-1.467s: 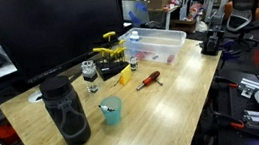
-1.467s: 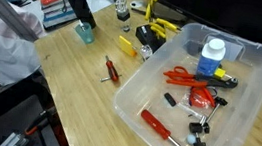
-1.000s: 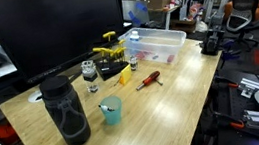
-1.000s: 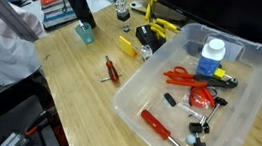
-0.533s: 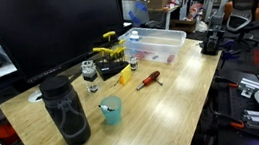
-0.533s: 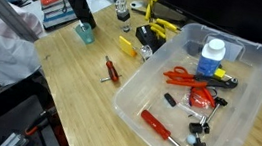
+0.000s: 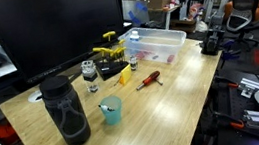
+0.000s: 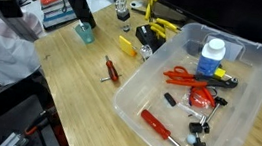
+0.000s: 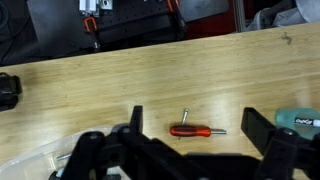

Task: Take the small pliers out of the box and put them on the table

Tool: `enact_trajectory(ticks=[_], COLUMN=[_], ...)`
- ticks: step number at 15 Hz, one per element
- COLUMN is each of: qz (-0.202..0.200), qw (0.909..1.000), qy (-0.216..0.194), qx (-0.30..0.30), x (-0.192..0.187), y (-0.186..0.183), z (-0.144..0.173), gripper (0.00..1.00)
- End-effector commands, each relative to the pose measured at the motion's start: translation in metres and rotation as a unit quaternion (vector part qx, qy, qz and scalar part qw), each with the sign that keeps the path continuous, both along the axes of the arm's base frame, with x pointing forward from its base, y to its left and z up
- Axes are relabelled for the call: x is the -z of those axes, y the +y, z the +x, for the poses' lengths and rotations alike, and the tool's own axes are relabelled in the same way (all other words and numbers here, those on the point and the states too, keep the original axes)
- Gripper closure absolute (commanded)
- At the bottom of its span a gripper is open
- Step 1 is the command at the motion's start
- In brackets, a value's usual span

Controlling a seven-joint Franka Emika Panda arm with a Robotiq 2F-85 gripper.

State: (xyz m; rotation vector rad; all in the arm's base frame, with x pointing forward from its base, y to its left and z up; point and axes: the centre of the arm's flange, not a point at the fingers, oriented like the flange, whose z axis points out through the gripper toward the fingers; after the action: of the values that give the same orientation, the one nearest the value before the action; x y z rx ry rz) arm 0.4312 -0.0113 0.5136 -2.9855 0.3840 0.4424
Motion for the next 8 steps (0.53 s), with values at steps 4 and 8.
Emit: enact_trajectory(ticks=[4,8], qz=[-0.002,0.016], qw=[1.0000,0.9938], qy=[-0.002,-0.034], qx=[0.004,0.104], x=[-0.002,0.015], y=[0.001,-0.026], z=[-0.001,0.025], gripper=[0.00,0.00])
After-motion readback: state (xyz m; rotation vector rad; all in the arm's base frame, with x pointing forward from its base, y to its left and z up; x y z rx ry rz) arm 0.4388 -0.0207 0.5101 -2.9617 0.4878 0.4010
